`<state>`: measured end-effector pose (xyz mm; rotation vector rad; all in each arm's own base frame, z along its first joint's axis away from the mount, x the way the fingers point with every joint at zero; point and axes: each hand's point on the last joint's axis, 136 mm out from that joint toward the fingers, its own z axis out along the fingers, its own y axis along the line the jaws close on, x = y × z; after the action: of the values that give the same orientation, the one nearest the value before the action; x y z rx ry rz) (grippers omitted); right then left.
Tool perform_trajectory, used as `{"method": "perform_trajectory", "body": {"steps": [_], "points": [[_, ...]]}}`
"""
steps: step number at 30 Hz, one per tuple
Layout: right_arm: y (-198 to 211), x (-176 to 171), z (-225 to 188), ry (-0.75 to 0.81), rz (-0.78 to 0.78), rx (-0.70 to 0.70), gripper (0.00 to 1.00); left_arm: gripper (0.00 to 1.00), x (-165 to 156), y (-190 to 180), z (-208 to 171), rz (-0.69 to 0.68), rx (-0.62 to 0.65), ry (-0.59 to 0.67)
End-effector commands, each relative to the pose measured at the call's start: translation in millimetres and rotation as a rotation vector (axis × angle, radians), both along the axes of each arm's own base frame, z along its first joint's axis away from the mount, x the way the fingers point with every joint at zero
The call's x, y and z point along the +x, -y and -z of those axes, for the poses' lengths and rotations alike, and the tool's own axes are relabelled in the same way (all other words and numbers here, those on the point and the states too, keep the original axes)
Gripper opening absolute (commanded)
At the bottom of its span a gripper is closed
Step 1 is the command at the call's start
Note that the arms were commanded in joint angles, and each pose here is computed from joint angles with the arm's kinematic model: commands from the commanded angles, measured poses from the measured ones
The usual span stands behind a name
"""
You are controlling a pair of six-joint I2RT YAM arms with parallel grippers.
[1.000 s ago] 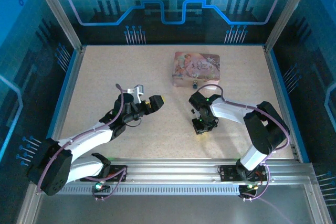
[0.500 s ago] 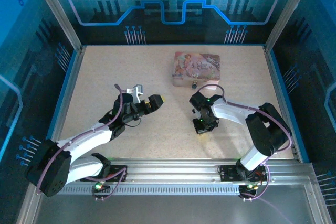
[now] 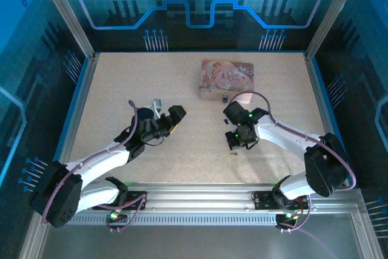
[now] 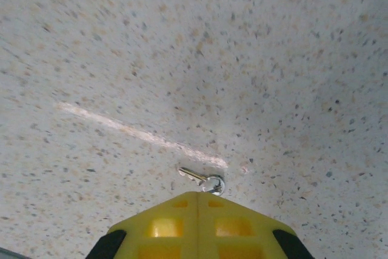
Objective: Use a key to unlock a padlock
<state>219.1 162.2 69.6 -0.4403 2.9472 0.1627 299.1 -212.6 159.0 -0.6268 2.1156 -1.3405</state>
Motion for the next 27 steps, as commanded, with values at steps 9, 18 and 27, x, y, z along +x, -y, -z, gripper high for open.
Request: {"method": "perform_trajectory", "body": {"steps": [9, 18, 27], "points": [[0, -1, -25, -0.018, -0.006, -0.001, 0.26, 0.93, 4, 23, -7, 0.013, -0.203, -0.118], [12, -30, 29, -0.198, 0.083, -0.036, 0.41, 0.93, 0, 17, 3, 0.0, -0.162, -0.13], [11, -25, 45, -0.21, 0.121, -0.051, 0.42, 0.93, -3, 14, 5, -0.005, -0.142, -0.131]]}}
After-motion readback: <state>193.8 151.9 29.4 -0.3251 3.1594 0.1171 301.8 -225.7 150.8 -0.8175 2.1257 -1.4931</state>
